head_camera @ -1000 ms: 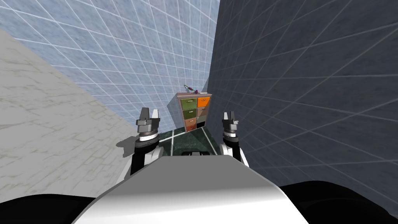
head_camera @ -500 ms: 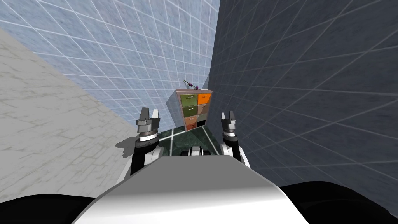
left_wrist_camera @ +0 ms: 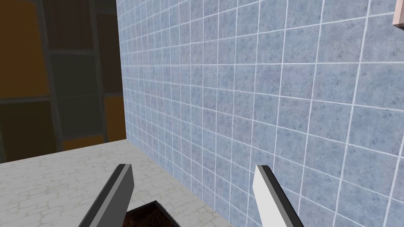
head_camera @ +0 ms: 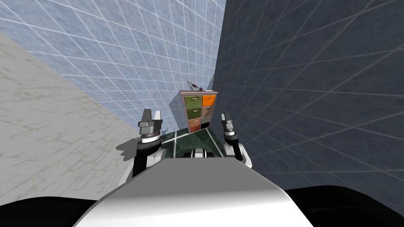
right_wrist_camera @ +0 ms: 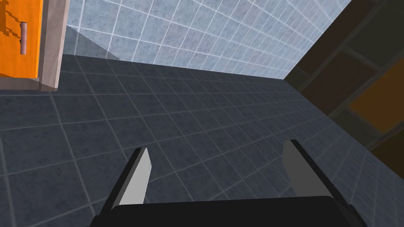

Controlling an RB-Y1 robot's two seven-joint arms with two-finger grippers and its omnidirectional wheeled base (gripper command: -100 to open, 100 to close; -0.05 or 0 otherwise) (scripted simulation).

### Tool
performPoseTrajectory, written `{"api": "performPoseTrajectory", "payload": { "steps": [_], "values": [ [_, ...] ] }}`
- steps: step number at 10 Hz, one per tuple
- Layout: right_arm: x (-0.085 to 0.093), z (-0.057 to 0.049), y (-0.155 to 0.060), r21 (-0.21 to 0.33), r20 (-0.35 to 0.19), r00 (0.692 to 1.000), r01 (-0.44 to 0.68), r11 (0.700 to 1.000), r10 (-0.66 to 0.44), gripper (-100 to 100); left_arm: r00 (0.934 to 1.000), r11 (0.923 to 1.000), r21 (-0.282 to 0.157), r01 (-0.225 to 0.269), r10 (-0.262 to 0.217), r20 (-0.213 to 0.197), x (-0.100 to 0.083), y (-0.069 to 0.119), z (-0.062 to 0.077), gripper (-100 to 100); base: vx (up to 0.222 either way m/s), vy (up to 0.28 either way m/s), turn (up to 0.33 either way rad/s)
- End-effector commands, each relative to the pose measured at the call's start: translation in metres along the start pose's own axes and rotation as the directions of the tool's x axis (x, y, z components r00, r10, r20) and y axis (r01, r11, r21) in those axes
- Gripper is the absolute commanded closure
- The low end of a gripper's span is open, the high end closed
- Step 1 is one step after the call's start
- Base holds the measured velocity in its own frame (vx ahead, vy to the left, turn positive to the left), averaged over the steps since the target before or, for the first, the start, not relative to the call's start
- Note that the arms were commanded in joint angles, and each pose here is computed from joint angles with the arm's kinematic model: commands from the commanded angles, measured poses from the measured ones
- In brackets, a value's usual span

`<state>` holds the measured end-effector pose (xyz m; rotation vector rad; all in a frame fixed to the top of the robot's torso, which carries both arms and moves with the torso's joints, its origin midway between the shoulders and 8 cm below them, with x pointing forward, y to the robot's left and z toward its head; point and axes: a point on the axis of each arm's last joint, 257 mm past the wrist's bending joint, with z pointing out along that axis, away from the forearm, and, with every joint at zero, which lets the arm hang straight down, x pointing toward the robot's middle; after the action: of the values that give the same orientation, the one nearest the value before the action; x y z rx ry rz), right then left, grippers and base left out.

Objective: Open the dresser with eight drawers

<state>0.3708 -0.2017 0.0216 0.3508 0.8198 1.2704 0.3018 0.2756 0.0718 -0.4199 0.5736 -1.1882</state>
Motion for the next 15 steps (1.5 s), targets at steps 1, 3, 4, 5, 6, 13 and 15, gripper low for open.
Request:
{"api": "performPoseTrajectory", "payload": {
  "steps": [1,3,4,5,6,13,15],
  "values": [
    [0.016,0.008,-0.015,0.009,-0.065,0.989,0.132,0.991,-0.131,-100,1.0,1.0,0.0,0.0,0.0,0.0,0.0,0.0,0.0,0,0.047,0.11,-0.013],
    [0.023,0.012,-0.02,0.007,-0.088,0.977,0.195,0.981,-0.193,-100,1.0,1.0,0.0,0.0,0.0,0.0,0.0,0.0,0.0,0,0.029,0.071,-0.005],
    [0.029,0.016,-0.026,0.004,-0.111,0.964,0.243,0.97,-0.242,-100,1.0,1.0,0.0,0.0,0.0,0.0,0.0,0.0,0.0,0,0.036,0.084,-0.012],
    [0.029,0.016,-0.026,0.003,-0.111,0.962,0.253,0.967,-0.251,-100,1.0,1.0,0.0,0.0,0.0,0.0,0.0,0.0,0.0,0,0.03,0.071,-0.005],
    [0.035,0.021,-0.032,-0.004,-0.133,0.941,0.313,0.95,-0.311,-100,1.0,1.0,0.0,0.0,0.0,0.0,0.0,0.0,0.0,0,0.034,0.066,-0.01],
    [0.057,0.04,-0.058,-0.052,-0.209,0.809,0.552,0.832,-0.55,-100,1.0,1.0,0.0,0.0,0.0,0.0,0.0,0.0,0.0,0,0.042,0.084,-0.008],
    [0.066,0.05,-0.073,-0.082,-0.241,0.721,0.652,0.754,-0.65,-100,1.0,1.0,0.0,0.0,0.0,0.0,0.0,0.0,0.0,0,0.032,0.082,-0.011]
  ]
}}
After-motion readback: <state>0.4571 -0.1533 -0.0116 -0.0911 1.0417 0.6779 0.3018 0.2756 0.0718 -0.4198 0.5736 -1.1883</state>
